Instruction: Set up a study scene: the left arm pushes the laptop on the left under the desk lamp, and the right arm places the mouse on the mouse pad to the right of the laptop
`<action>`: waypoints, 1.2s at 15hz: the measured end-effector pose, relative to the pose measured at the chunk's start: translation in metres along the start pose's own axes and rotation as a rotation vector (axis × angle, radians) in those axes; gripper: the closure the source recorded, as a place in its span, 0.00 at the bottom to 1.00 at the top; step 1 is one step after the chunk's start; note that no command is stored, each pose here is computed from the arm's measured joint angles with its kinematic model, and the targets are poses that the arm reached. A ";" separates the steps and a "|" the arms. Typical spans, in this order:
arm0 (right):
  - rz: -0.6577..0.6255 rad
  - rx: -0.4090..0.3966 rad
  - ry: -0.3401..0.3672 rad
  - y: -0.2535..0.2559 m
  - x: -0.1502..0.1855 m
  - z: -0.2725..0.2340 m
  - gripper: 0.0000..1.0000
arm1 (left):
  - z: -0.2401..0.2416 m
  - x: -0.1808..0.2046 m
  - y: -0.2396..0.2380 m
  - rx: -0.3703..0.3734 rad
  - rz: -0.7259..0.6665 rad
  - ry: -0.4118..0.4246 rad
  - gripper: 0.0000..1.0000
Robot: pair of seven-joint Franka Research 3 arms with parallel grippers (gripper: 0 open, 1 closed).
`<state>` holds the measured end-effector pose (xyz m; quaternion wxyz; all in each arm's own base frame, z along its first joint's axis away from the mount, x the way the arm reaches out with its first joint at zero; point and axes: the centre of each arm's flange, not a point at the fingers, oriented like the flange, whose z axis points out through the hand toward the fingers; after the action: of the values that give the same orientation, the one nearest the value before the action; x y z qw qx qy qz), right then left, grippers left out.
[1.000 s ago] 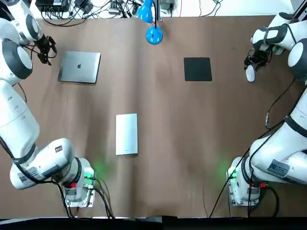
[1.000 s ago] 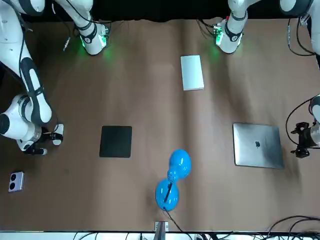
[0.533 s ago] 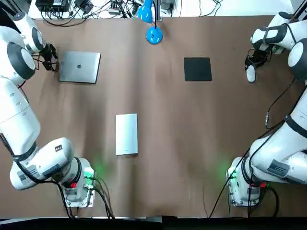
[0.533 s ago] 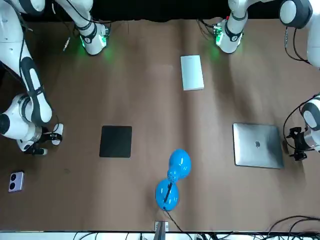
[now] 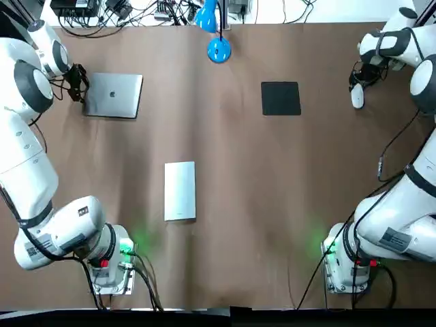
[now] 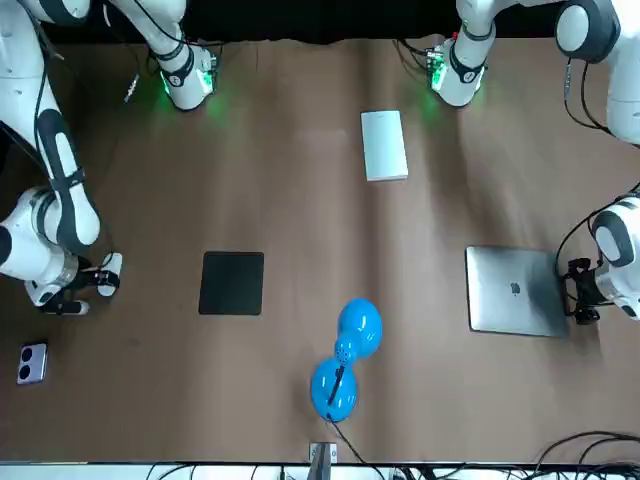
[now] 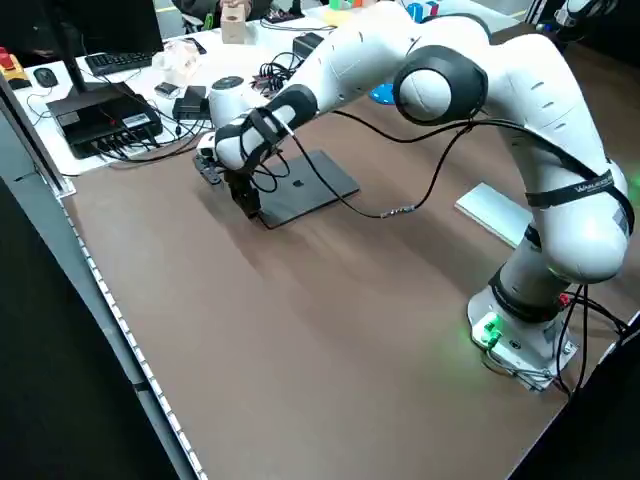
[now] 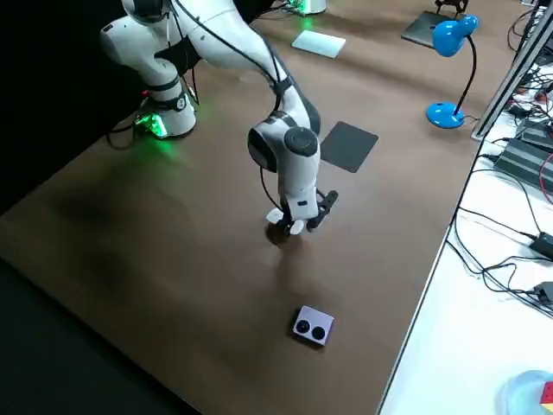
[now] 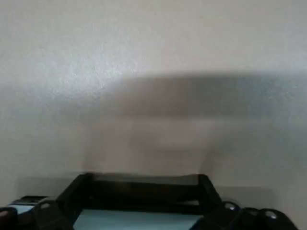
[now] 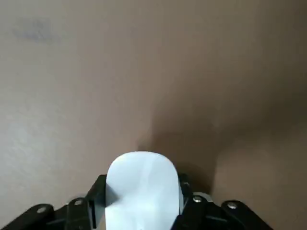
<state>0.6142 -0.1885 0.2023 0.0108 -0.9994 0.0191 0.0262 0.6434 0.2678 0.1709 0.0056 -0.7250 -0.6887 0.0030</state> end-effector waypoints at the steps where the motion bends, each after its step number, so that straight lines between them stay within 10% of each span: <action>1: 0.003 -0.003 0.019 -0.006 0.006 -0.010 0.37 | 0.003 -0.002 0.000 0.003 0.002 -0.003 0.00; 18: 0.068 0.100 0.100 -0.349 0.025 -0.061 0.37 | 0.030 -0.048 0.002 -0.009 -0.013 -0.071 0.00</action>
<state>0.6561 0.1578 0.2693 0.0590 -0.9965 0.0547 -0.0242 0.6431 0.2200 0.1410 -0.0221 -0.7199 -0.6932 0.0254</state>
